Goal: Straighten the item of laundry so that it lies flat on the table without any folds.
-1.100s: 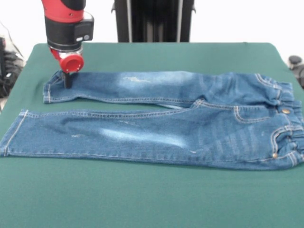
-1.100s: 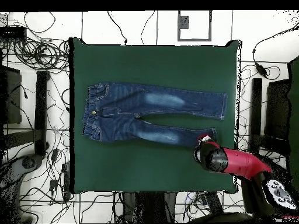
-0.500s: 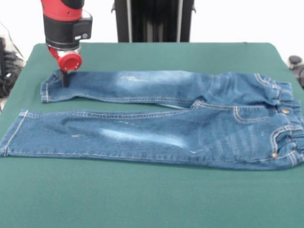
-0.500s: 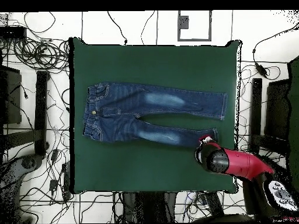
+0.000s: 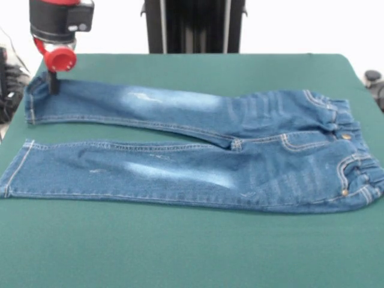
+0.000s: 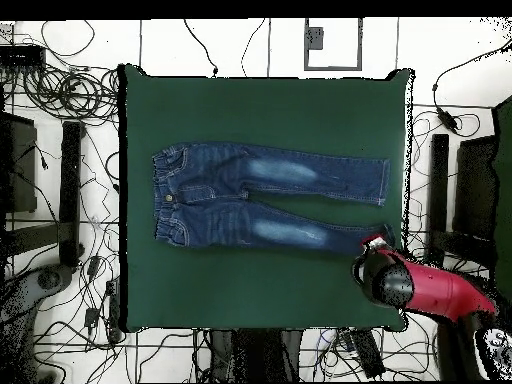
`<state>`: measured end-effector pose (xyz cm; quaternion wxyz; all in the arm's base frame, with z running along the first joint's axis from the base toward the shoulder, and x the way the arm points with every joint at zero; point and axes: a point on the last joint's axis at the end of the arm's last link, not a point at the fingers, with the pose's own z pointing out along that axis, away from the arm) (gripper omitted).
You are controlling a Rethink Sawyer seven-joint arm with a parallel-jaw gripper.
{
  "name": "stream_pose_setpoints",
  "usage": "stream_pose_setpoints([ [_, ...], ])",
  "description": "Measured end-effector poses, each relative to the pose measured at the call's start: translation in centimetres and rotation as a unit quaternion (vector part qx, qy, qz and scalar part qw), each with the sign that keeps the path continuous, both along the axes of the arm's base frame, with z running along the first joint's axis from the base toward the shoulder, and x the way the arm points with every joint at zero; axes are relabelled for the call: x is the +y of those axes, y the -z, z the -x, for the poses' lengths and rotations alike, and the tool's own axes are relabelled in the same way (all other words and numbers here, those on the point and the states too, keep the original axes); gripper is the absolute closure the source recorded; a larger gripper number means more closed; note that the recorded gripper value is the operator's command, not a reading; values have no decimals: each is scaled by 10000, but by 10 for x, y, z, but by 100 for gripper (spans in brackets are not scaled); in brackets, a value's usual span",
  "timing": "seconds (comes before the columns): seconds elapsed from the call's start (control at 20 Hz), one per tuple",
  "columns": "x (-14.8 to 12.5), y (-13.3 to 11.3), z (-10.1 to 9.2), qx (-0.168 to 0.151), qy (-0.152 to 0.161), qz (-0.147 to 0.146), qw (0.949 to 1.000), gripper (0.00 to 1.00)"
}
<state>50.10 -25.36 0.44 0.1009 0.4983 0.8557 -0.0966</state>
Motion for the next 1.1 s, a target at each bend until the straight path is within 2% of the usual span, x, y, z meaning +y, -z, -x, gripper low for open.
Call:
stream_pose_setpoints([
  [0.2,-12,-21,-5,-131,55,133,9998,100],
  [0.35,-19,-27,-5,-174,107,167,9997,100],
  [0.4,-27,-28,-1,-176,177,173,9995,0],
  [0.9,-55,-27,18,-158,472,169,9986,0],
  [1.1,-57,-28,21,-154,508,163,9985,0],
])
